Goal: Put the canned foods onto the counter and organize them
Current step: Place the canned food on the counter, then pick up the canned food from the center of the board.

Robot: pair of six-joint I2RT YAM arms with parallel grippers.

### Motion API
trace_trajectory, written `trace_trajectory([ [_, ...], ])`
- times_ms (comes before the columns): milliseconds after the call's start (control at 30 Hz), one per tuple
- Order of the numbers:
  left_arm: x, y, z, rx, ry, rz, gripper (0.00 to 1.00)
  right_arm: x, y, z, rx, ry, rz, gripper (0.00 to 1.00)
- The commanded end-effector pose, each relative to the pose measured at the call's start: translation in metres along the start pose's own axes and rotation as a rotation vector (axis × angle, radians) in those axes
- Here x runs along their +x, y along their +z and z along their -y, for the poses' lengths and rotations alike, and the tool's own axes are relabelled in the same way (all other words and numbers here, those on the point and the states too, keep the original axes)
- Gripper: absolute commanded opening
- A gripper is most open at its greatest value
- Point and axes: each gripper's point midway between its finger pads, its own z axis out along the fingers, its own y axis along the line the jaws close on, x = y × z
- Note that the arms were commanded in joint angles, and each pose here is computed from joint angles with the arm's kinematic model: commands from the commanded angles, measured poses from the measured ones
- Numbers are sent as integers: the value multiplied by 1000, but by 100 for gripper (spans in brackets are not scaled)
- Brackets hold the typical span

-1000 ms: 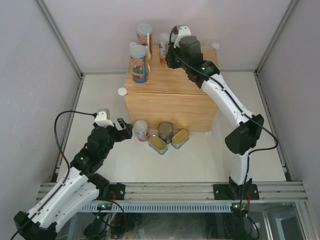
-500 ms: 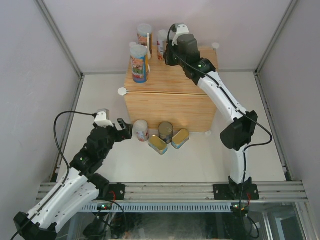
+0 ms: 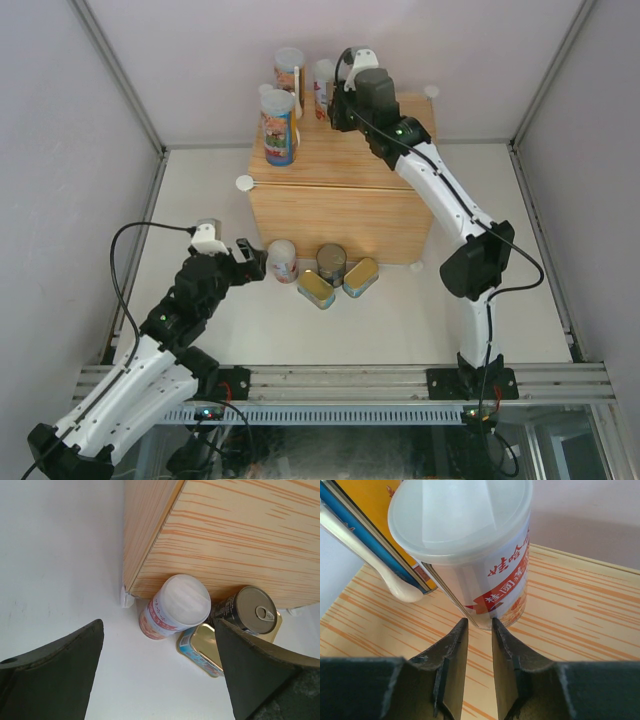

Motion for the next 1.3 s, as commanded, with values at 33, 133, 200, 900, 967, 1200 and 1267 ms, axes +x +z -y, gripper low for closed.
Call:
trace_trajectory([
  [33,0,0,8,41,24,-7,96,-38,-18,-15,-19,4,107,26],
  [133,6,1,9,45,34,-40,97,-38,-26,-15,-19,11,100,27],
  [200,11,2,8,36,44,-73,98,-41,-36,-19,-26,13,107,29],
  [900,31,0,9,19,39,-167,100,-24,-167,-33,-8,-22,135,64],
  [967,33,3,11,10,46,-162,100,-13,-177,-35,-10,-24,129,64],
  [1200,32,15,22,-21,91,-164,100,13,-205,-32,-7,-1,102,63],
  [1267,28,19,26,-28,105,-163,100,18,-210,-32,-11,0,98,63],
])
